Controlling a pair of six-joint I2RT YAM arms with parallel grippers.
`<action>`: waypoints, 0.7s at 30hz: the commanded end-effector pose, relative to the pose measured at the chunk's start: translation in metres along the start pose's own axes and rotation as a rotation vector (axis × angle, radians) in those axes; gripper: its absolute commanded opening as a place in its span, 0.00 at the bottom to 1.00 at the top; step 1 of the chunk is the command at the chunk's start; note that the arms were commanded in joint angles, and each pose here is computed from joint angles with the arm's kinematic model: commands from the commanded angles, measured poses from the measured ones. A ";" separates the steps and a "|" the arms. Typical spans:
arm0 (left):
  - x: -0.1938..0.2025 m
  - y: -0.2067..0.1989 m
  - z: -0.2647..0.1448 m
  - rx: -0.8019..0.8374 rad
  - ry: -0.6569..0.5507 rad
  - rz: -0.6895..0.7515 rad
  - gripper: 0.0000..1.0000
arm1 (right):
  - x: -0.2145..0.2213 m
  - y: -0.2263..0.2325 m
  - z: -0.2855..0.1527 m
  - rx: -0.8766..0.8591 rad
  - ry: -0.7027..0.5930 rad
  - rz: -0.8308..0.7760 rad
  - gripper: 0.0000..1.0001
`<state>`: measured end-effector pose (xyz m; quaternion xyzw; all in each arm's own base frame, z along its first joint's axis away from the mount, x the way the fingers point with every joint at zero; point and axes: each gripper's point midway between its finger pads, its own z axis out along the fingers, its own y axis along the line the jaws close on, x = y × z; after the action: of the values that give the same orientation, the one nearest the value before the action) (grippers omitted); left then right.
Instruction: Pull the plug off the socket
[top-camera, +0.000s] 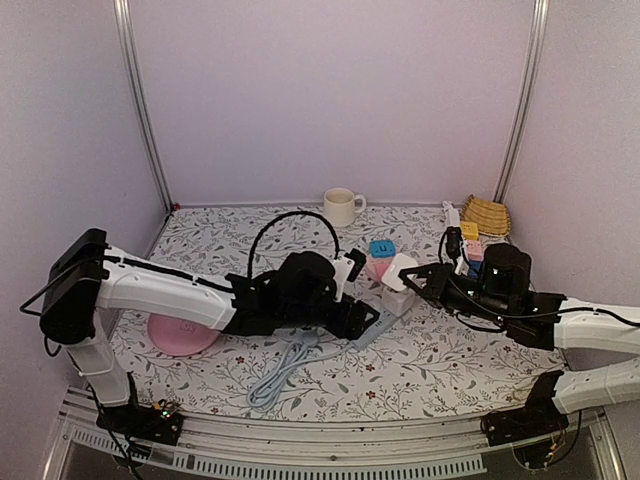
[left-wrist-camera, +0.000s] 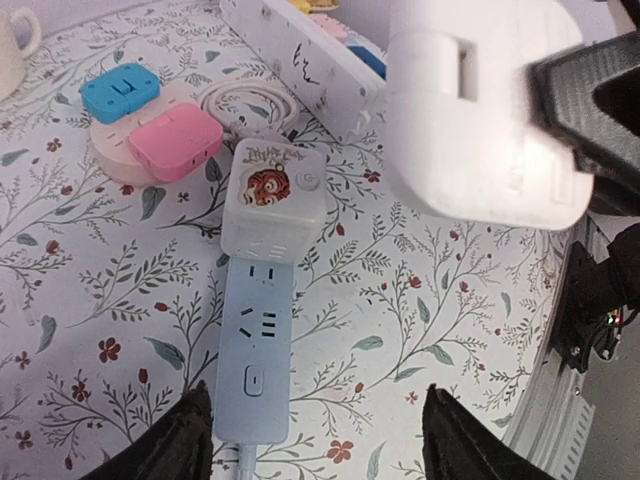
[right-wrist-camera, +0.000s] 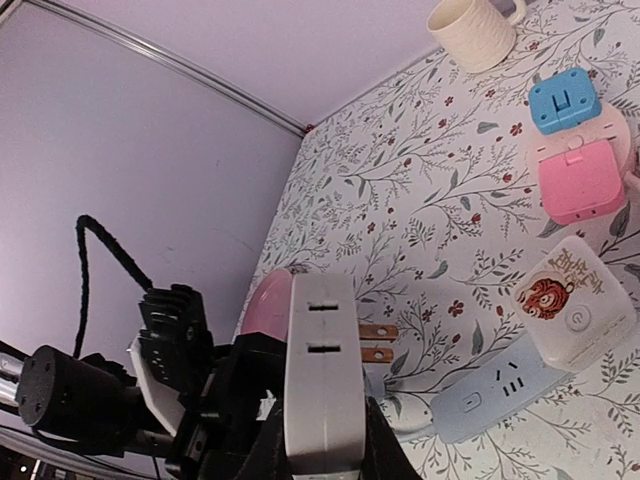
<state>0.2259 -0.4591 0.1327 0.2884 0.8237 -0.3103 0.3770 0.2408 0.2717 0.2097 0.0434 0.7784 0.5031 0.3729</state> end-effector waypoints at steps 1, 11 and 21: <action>-0.012 0.006 -0.021 -0.006 -0.028 -0.052 0.72 | 0.012 -0.023 -0.011 0.208 0.111 -0.147 0.05; -0.008 0.048 -0.046 -0.097 -0.047 -0.157 0.72 | 0.105 -0.061 -0.048 0.584 0.434 -0.414 0.05; -0.008 0.059 -0.071 -0.121 -0.083 -0.187 0.75 | 0.141 -0.080 -0.057 0.875 0.601 -0.670 0.13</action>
<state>0.2359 -0.3823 0.1485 0.1940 0.8506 -0.3042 0.3826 0.1276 0.2713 0.0910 -0.1791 0.9541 0.0906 0.2221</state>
